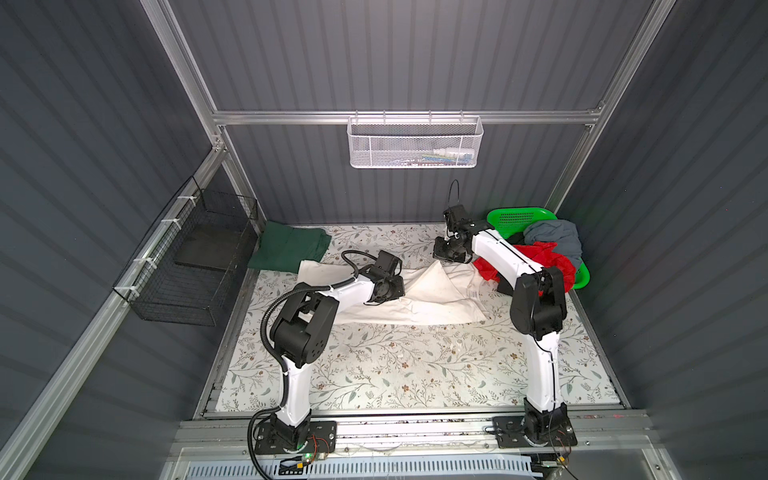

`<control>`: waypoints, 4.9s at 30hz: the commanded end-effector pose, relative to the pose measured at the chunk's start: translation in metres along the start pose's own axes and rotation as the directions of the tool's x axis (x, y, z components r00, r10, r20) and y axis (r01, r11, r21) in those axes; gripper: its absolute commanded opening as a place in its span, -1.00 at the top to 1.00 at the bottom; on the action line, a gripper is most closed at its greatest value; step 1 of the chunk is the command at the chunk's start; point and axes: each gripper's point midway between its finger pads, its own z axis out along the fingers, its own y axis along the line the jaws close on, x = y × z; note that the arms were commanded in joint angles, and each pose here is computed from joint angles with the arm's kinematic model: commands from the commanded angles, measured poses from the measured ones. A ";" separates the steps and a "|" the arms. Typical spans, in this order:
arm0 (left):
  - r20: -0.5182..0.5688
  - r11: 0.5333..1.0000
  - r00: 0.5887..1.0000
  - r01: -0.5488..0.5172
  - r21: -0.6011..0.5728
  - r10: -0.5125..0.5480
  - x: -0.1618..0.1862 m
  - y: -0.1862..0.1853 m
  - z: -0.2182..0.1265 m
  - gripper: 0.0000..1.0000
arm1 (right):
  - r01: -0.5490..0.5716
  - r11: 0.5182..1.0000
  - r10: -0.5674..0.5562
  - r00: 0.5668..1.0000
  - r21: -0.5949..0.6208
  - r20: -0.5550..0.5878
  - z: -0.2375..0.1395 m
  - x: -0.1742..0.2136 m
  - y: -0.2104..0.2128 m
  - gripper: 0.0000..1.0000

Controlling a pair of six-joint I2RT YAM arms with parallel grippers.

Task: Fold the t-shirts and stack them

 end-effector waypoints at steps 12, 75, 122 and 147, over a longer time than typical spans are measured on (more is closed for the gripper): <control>0.120 0.999 0.993 0.025 -0.034 -0.020 -0.043 0.004 -0.034 -0.99 | -0.006 0.988 0.006 1.000 0.156 -0.005 0.005 -0.007 -0.030 1.00; 0.031 0.923 0.987 0.159 -0.351 -0.159 0.052 0.184 -0.058 -1.00 | 0.253 0.932 -0.189 0.950 0.259 -0.248 0.039 0.095 -0.071 -0.98; -0.073 0.938 0.997 -0.061 -0.341 0.038 0.155 0.110 -0.124 -0.93 | 0.201 0.979 -0.201 0.979 0.046 0.008 -0.026 -0.019 -0.001 -0.59; -0.125 0.938 0.984 -0.162 -0.305 0.130 0.155 0.103 -0.103 -0.93 | 0.186 0.967 -0.161 0.976 0.176 -0.147 0.001 0.098 -0.058 0.87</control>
